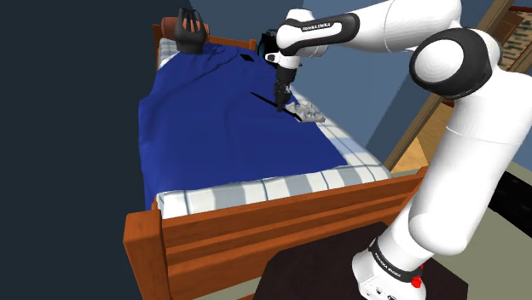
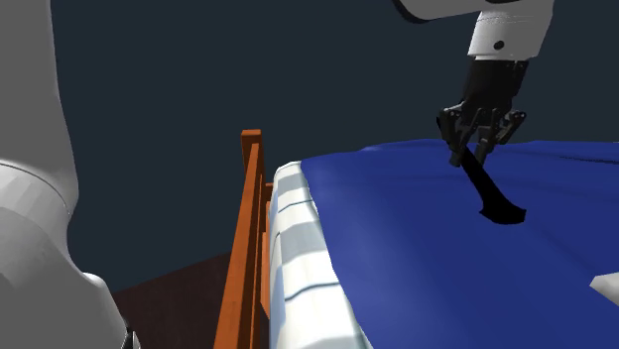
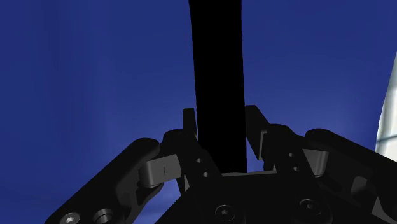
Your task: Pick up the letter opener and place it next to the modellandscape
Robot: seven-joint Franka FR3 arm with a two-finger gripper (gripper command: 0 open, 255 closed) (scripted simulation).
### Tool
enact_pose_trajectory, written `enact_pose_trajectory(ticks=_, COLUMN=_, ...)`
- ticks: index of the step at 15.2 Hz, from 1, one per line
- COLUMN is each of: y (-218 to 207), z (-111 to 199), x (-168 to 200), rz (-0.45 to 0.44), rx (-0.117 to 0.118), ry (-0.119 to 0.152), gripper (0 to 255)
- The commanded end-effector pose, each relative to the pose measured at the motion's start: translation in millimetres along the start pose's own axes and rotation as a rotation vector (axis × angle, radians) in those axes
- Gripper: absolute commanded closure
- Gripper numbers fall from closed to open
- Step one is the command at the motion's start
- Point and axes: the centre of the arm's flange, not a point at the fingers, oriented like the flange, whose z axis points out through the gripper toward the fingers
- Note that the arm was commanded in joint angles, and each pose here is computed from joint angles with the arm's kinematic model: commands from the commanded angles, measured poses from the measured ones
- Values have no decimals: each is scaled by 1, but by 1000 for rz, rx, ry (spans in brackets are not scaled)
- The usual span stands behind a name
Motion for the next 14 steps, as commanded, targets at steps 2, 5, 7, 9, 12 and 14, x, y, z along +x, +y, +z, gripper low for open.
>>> enact_pose_trajectory(ticks=2, y=13, z=1, x=-22, rz=-1, rx=0, ry=0, gripper=255)
enact_pose_trajectory(ticks=5, y=13, z=17, x=-22, rz=-1, rx=0, ry=0, gripper=255)
enact_pose_trajectory(ticks=7, y=14, z=27, x=-22, rz=-1, rx=0, ry=0, gripper=255)
enact_pose_trajectory(ticks=9, y=14, z=38, x=-22, rz=-1, rx=0, ry=0, gripper=255)
enact_pose_trajectory(ticks=12, y=15, z=54, x=-22, rz=-1, rx=0, ry=0, gripper=255)
enact_pose_trajectory(ticks=14, y=15, z=64, x=-22, rz=-1, rx=0, ry=0, gripper=255)
